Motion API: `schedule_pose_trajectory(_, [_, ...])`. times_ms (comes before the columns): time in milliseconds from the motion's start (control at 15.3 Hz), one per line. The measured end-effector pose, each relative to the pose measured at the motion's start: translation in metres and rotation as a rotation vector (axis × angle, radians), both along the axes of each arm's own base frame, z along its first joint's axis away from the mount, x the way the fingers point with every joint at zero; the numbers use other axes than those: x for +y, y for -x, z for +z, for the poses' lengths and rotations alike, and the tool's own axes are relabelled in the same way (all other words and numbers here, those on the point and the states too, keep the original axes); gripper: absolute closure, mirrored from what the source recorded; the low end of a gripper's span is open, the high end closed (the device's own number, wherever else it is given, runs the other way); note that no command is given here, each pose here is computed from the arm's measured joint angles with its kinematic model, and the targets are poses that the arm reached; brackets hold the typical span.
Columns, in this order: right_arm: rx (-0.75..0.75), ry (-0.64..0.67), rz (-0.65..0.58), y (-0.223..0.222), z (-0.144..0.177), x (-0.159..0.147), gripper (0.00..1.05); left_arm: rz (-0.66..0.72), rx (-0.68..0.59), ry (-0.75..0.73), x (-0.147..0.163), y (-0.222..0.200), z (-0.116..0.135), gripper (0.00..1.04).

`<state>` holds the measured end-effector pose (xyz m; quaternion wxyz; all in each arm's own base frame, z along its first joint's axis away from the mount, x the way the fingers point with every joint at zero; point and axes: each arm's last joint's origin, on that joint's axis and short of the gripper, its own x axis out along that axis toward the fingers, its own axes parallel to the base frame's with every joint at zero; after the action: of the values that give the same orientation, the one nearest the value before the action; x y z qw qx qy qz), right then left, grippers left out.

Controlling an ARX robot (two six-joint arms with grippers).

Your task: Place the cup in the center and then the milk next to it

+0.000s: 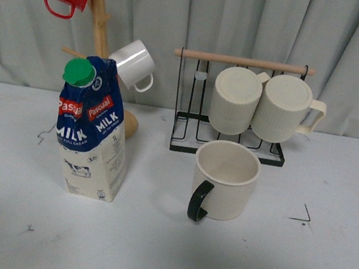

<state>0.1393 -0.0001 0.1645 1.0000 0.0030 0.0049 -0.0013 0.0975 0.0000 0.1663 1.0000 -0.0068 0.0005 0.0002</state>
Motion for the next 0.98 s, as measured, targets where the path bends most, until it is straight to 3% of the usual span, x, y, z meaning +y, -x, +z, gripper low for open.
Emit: schedule_pose_trajectory(983, [-0.023, 0.0, 0.0, 0.032, 0.006, 0.0, 1.03, 0.0, 0.0, 0.0, 0.0, 0.0, 0.0, 0.07])
